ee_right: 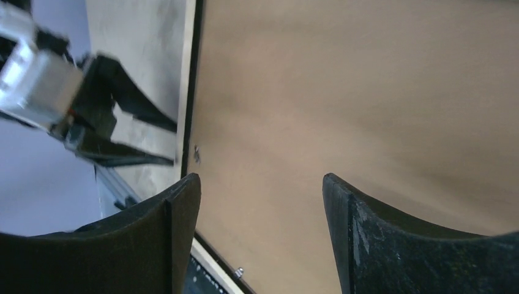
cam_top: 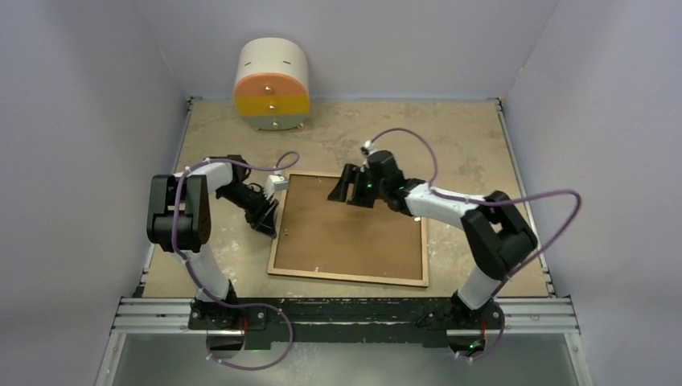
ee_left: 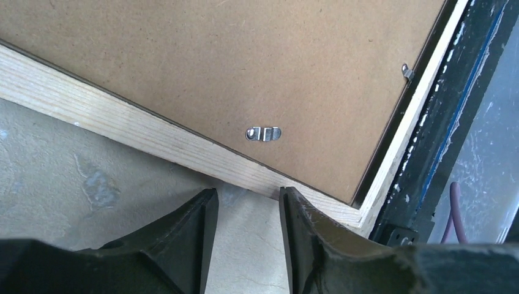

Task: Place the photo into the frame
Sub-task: Adjust the photo frame at the center of the board.

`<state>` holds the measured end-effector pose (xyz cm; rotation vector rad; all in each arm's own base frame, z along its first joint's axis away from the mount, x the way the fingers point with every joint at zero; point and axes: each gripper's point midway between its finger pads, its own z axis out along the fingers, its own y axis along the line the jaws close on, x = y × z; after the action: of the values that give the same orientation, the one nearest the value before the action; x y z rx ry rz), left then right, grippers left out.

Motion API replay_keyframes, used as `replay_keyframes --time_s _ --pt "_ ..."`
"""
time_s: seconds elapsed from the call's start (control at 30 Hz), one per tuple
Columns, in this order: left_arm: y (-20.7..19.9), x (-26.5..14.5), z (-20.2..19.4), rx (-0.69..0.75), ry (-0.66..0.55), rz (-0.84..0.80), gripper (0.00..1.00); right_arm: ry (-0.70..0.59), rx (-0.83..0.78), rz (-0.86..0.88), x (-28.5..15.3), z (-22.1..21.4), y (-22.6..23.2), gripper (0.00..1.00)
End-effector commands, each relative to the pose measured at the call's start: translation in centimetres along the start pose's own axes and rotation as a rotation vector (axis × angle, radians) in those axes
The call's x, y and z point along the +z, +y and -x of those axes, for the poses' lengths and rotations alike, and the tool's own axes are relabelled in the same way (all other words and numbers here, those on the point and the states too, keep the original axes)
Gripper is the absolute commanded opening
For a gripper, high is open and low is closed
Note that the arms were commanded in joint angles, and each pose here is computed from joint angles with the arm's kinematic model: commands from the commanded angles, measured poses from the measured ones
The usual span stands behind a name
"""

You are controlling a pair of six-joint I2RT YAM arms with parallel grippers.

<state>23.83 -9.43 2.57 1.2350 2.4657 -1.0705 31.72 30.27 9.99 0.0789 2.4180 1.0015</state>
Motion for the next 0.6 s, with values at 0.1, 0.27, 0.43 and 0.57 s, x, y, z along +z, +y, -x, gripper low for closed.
replay_keyframes --time_s 0.1,0.27,0.43,0.57 --pt "1.4 0.7 -0.3 -0.006 -0.001 0.012 0.38 0.140 -0.032 0.235 4.5 -5.1 8.4 0.70" --pt "1.5 0.9 -0.7 -0.002 0.007 0.024 0.28 0.210 -0.024 0.272 6.5 -8.0 10.4 0.64" --pt "1.7 0.5 -1.0 -0.014 -0.010 0.033 0.23 0.259 -0.019 0.282 7.9 -10.0 11.2 0.59" --pt "1.8 0.6 -1.0 -0.010 -0.011 0.034 0.19 0.293 -0.018 0.278 8.8 -11.5 11.5 0.57"
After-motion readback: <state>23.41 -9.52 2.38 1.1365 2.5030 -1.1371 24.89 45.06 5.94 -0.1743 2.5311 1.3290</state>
